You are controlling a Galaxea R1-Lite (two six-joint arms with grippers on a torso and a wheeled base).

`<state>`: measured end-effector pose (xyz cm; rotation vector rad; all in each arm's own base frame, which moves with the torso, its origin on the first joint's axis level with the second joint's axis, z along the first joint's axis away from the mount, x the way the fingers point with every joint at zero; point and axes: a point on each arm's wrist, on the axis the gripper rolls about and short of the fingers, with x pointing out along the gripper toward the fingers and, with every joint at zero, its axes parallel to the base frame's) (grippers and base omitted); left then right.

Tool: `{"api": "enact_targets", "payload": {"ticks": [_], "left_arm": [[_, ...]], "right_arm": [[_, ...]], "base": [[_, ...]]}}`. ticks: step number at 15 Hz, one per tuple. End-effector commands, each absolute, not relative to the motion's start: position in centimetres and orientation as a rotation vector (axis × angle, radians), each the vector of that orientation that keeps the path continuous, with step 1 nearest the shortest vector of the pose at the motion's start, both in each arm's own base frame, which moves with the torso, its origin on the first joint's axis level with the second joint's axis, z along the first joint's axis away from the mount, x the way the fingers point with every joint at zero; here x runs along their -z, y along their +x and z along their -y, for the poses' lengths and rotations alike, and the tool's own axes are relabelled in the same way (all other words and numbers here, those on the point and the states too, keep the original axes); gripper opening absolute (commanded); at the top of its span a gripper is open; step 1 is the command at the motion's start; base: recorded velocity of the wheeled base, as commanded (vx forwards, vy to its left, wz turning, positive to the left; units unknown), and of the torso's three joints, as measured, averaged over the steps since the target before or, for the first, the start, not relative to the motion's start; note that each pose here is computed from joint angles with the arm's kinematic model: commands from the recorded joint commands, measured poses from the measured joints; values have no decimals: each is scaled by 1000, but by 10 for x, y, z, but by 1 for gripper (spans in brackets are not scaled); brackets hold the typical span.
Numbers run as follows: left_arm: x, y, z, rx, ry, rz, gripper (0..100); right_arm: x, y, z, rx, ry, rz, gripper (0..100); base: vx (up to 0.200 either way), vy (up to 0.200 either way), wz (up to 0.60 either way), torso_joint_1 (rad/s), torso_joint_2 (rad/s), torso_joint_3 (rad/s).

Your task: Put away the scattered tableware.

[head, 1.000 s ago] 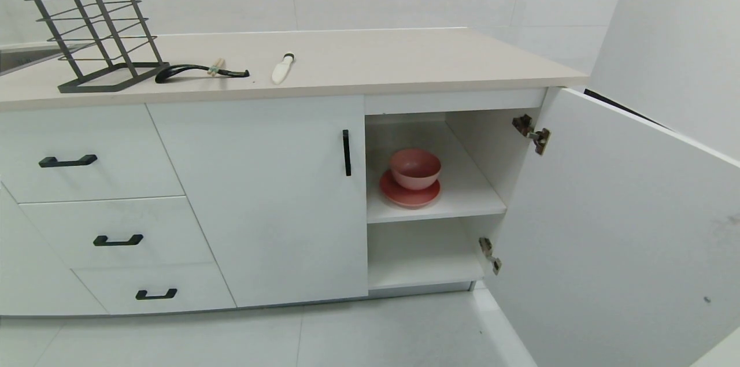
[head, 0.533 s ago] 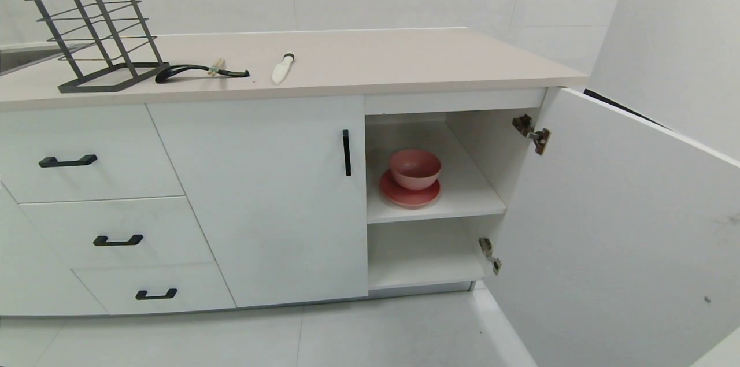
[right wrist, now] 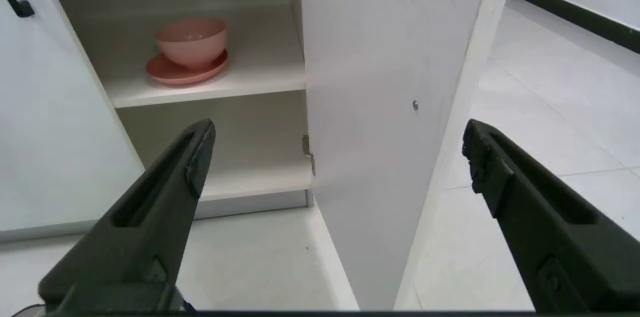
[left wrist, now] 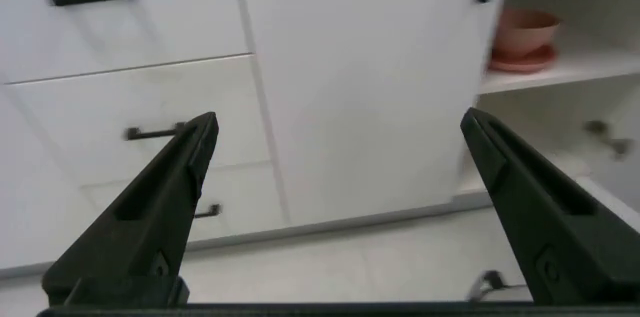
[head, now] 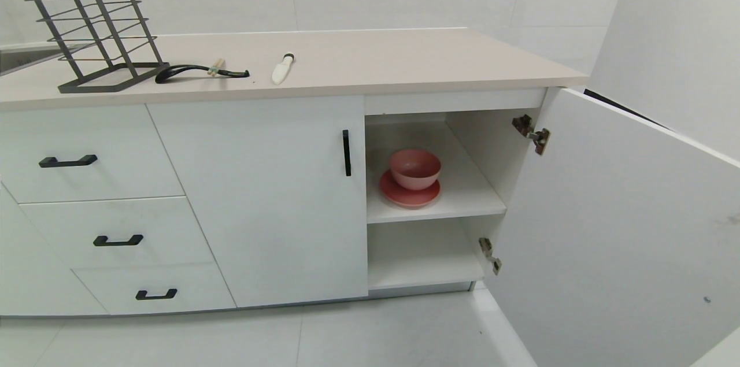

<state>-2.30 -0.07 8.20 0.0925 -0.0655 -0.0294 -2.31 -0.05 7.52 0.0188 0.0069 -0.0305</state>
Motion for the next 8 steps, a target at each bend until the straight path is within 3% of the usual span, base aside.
{"api": "enact_targets", "payload": {"ticks": [1,3,4,5,8], "left_arm": [[-82,-23,1,30,88,63,100],[-81,-23,1,36,79,51,100],[-75,-23,1,45,14,-10,100],[-75,-23,1,43,-3,0,100],[-75,-23,1,43,0,-2,100]], "right_arm": [[-75,-23,1,31,20,-9,100],[-75,-23,1,31,21,-9,100],[-75,-23,1,31,20,-9,100],[-75,-23,1,31,20,-9,100],[-75,-23,1,31,20,-9,100]], "base": [[0,0,0,0,0,0],[0,0,0,0,0,0],[0,0,0,0,0,0],[0,0,0,0,0,0],[-200,0,0,7,2,1]]}}
